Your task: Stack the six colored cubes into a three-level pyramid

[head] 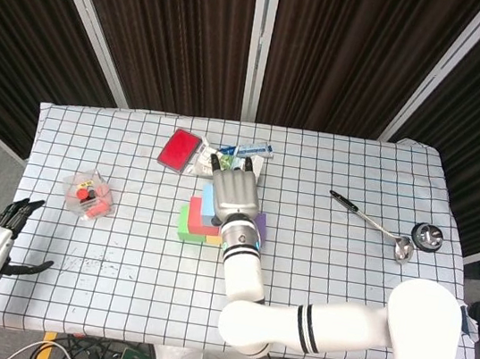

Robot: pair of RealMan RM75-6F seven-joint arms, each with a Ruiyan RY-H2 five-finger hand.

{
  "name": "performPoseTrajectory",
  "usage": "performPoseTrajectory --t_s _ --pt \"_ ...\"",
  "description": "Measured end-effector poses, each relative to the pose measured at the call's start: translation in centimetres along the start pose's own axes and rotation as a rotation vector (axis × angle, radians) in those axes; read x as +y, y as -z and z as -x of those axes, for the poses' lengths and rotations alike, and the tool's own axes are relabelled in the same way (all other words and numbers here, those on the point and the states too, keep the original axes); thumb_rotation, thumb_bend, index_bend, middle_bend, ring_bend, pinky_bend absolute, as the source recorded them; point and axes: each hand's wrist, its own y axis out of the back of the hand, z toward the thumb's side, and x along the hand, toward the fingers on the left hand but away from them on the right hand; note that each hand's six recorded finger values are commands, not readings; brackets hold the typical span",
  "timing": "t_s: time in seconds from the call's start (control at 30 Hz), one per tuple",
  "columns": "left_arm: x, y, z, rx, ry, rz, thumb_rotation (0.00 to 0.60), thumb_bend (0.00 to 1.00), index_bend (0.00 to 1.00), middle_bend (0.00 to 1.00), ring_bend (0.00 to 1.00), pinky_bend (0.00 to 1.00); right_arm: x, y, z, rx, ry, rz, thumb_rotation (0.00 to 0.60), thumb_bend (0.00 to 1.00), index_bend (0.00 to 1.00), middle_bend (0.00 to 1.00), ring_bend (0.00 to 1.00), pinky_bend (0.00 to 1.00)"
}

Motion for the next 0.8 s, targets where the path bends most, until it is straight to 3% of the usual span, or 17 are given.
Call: performPoseTrajectory --t_s 0.8 --pt "0.05 -0.31 -0.13 -0.006 -0.002 -0.017 0.600 0.00 0.07 0.10 0.00 0.03 -0.11 -0.16 0.27 0.001 0.005 0.007 0.600 0.10 0.00 0.71 0.29 0.00"
